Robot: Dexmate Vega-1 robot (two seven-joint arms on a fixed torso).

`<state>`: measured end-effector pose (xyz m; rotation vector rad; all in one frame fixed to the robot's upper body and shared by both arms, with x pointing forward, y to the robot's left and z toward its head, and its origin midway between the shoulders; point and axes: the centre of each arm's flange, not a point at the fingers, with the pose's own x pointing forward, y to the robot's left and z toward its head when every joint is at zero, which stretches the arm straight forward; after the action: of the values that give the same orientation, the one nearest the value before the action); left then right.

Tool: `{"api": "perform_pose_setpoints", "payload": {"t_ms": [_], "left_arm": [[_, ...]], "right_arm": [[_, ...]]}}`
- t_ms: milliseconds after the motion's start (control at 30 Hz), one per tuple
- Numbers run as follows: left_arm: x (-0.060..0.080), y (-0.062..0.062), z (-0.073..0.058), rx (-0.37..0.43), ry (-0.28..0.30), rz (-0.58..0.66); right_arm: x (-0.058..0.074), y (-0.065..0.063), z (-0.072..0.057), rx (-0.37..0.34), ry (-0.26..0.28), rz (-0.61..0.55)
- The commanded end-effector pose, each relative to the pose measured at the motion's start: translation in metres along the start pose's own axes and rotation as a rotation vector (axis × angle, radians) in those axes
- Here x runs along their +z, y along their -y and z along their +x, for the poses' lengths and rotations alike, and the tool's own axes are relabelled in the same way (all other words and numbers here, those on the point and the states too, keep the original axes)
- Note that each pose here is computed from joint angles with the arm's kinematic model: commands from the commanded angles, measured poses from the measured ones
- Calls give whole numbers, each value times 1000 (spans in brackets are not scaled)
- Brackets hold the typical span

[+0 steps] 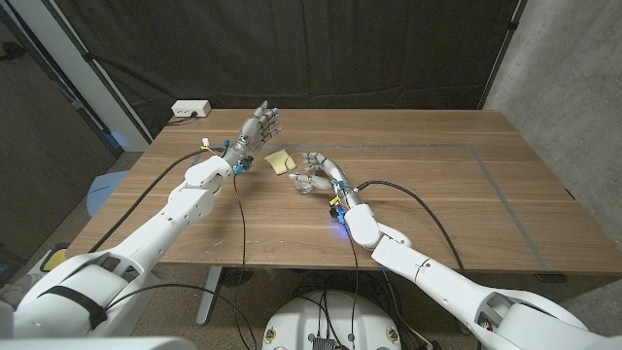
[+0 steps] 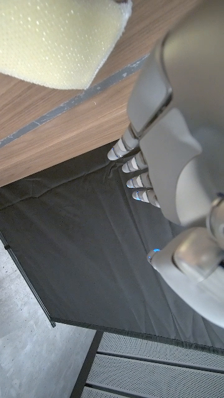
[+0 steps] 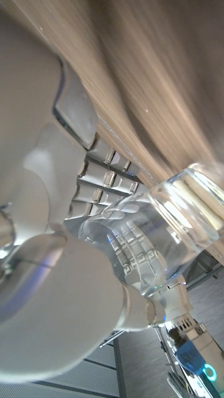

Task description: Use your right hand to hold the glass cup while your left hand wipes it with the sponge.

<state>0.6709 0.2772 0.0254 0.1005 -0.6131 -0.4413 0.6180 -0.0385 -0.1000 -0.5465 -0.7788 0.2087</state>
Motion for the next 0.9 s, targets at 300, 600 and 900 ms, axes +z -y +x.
{"api": "perform_pose_setpoints", "payload": {"t_ms": [300, 600, 900], "left_arm": [[4, 7, 1, -4, -1, 12], [8, 9, -4, 1, -11, 36], [15, 7, -11, 33, -51, 142]], "right_arm": [[-7, 26, -14, -159, 1, 41], [-12, 49, -26, -254, -13, 42], [-13, 70, -35, -323, -10, 25]]}}
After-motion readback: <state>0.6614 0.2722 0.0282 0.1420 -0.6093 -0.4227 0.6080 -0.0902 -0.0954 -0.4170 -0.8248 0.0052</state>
